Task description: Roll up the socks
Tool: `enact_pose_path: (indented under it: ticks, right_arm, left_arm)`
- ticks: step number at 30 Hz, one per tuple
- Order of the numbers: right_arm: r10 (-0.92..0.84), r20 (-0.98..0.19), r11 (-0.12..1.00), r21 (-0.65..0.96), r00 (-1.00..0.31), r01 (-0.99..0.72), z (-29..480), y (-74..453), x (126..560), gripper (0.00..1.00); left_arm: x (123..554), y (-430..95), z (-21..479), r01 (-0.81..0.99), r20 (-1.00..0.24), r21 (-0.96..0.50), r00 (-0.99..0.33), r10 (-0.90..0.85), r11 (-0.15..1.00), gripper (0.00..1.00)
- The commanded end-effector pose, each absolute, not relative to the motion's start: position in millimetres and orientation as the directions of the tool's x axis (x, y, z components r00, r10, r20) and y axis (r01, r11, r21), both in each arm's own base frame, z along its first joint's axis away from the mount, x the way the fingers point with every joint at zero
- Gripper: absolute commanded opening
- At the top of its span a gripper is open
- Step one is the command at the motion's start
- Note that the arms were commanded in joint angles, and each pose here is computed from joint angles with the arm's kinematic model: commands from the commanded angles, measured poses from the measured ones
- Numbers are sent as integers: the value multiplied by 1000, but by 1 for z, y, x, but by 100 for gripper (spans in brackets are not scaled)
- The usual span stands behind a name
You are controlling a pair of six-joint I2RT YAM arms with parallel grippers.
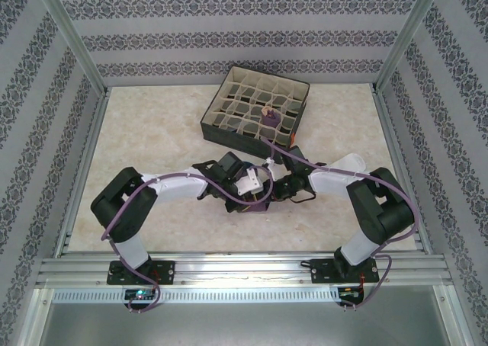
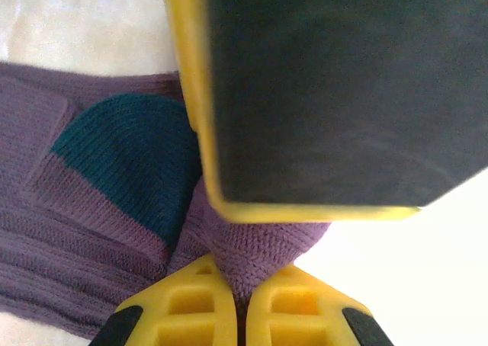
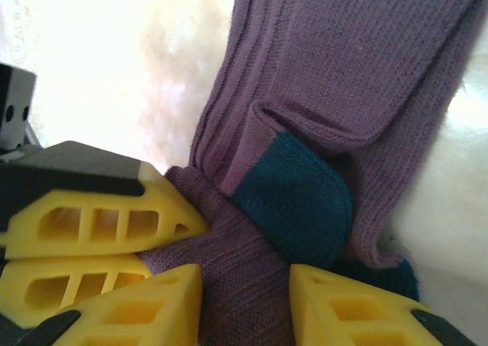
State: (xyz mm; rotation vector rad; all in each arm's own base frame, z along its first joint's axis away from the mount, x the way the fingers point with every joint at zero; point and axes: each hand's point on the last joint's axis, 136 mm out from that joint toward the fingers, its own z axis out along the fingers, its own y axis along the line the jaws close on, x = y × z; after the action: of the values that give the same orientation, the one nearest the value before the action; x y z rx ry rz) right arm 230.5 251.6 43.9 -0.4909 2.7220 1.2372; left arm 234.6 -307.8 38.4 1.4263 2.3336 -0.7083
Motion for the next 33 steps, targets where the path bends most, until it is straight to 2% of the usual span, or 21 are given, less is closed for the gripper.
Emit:
enact_pose_path:
  ticks: [1, 5, 9, 13, 16, 23, 26, 30, 31, 33]
  right_arm:
    - [-263, -225, 580, 741, -938, -340, 39, 254, 224, 38]
    - [-270, -245, 597, 716, -931, -361, 37, 251, 227, 40]
    - [-277, -302, 604, 684, -912, -410, 44, 251, 231, 41]
    - [-335, -391, 616, 597, -857, -513, 54, 255, 231, 42]
    - [-376, -396, 651, 530, -838, -543, 49, 252, 230, 41]
    - [-437, -313, 702, 467, -843, -538, 23, 250, 226, 36]
    - [-410, -261, 758, 436, -874, -486, 10, 243, 231, 25]
    - [-370, -145, 832, 386, -917, -397, -10, 229, 232, 16]
    - [-359, -116, 850, 368, -926, -376, -16, 225, 231, 15]
    - [-343, -65, 873, 346, -937, -343, -25, 218, 228, 15]
  left_arm:
    - [224, -286, 13, 770, -352, -391, -631, 692, 504, 0]
    - [229, -283, 7, 694, -312, -470, -708, 634, 545, 0]
    - [229, -282, 3, 664, -284, -501, -732, 619, 555, 0]
    - [230, -280, -2, 639, -257, -516, -751, 609, 570, 0]
    - [232, -279, -5, 612, -240, -532, -772, 589, 585, 0]
    - [234, -278, -11, 564, -211, -565, -805, 555, 602, 0]
    - [234, -275, -13, 572, -211, -551, -800, 561, 608, 0]
    - [233, -271, -10, 620, -260, -513, -771, 581, 593, 13]
    - [232, -273, -5, 655, -300, -493, -746, 595, 573, 18]
    - [231, -277, 8, 731, -403, -433, -680, 613, 527, 22]
